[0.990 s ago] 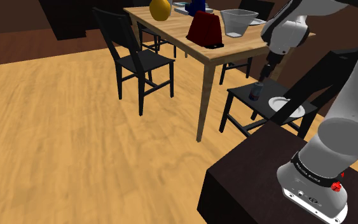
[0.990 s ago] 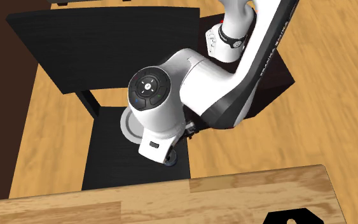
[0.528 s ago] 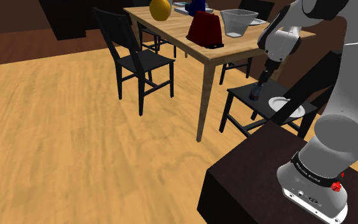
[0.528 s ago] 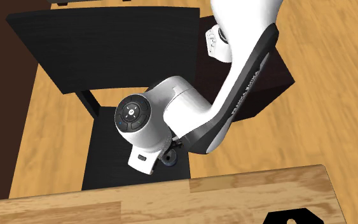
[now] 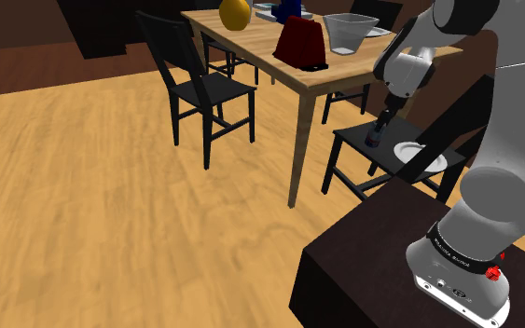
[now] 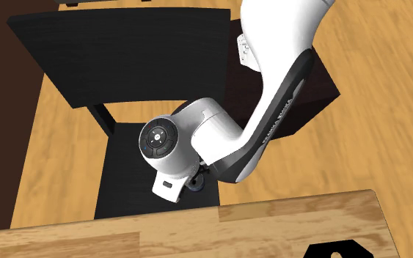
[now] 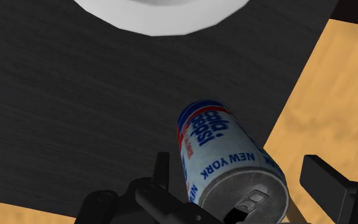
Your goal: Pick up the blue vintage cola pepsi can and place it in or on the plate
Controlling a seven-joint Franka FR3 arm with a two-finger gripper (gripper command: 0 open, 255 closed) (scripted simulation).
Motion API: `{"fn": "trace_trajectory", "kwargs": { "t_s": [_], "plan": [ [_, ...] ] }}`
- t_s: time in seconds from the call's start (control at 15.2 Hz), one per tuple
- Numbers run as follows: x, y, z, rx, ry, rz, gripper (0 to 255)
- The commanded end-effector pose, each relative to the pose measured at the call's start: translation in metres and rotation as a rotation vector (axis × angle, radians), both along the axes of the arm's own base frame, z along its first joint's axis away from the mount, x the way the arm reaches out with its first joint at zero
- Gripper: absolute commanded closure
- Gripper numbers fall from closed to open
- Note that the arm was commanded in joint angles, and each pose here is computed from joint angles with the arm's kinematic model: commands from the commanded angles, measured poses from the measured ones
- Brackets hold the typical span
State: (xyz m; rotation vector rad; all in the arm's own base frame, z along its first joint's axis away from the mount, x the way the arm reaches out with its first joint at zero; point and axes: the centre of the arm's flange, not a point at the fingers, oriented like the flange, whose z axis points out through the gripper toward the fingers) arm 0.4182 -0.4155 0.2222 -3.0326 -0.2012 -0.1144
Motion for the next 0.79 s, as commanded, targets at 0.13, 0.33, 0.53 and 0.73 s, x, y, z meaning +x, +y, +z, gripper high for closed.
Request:
{"fn": "trace_trajectory", "kwargs": {
  "t_s": [0.13,0.33,0.53,0.73],
  "plan": [
    [0.0001,0.0000,-0.0003,0.000,0.000,0.000,0],
    [0.0001,0.0000,-0.0003,0.000,0.000,0.000,255],
    [-0.0001,0.0001,-0.0002,0.000,0.000,0.000,255],
    [0.0004,0.0001,-0.0002,0.000,0.000,0.000,255]
  ]
}}
